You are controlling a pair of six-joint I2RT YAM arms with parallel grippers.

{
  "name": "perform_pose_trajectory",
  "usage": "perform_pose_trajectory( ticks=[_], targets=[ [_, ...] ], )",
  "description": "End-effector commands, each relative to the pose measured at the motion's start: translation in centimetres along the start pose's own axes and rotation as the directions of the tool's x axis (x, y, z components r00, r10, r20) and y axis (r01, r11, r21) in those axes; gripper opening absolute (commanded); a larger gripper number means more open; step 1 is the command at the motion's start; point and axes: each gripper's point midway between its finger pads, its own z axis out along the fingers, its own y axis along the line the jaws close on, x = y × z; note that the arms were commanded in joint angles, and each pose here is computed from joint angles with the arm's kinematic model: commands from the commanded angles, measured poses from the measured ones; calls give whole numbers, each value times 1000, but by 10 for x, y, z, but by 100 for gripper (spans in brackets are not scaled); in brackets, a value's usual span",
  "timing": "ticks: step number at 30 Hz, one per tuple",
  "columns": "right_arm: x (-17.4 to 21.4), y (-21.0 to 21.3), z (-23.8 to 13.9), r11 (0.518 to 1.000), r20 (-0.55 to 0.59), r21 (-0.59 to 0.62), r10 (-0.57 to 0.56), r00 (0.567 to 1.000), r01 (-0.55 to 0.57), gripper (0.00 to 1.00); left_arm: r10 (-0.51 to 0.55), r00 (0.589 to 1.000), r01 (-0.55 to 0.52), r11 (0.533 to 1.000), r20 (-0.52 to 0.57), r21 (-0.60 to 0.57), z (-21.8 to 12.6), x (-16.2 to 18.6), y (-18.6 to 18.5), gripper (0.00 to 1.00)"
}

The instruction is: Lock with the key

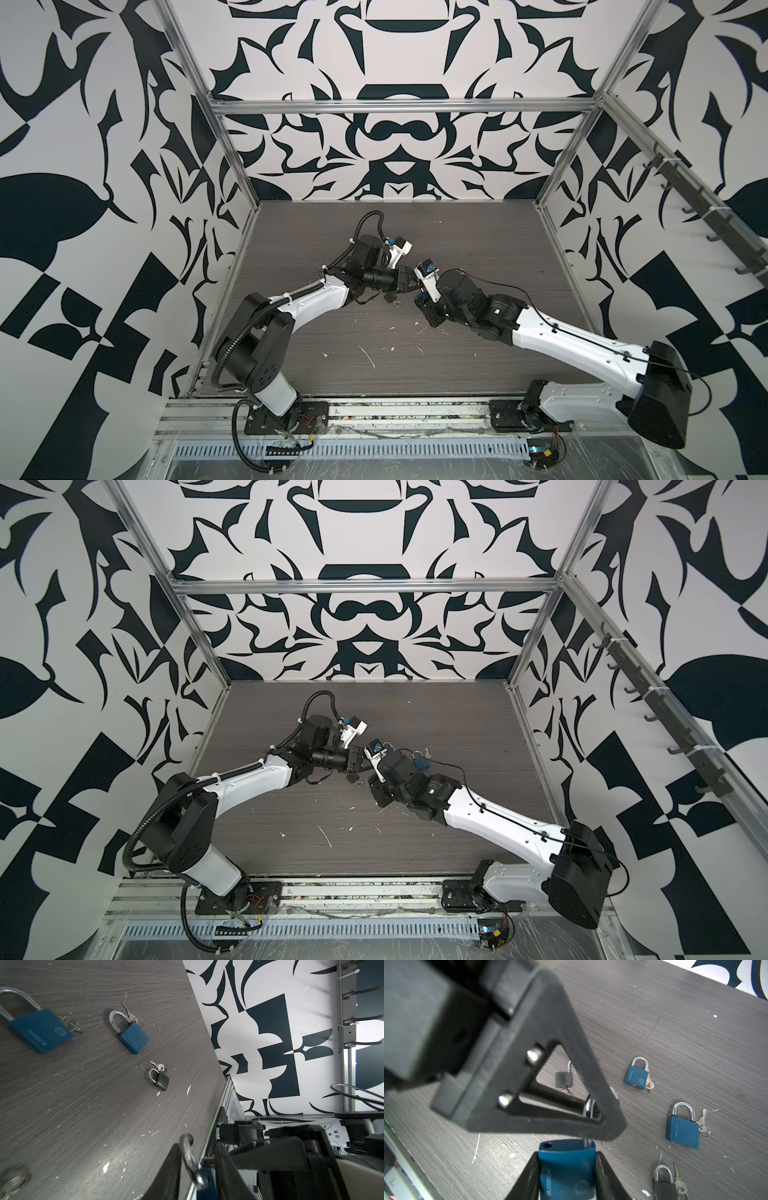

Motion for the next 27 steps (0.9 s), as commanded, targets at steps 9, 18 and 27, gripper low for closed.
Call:
perform_pose_trajectory(
  ticks=[9,18,27],
  targets=[
    [-39,9,-13,999,114,-29,18,993,-15,0,19,1000,-19,999,-7,43,8,-6,-10,0],
    [-41,1,-10,986,120,-86,156,980,-146,46,-36,997,34,999,70,26,2,-17,-2,0],
    [-40,-15,-27,951,181,-174,284,942,-254,56,-122,960,104,991,254,82,-20,-59,9,0]
  ],
)
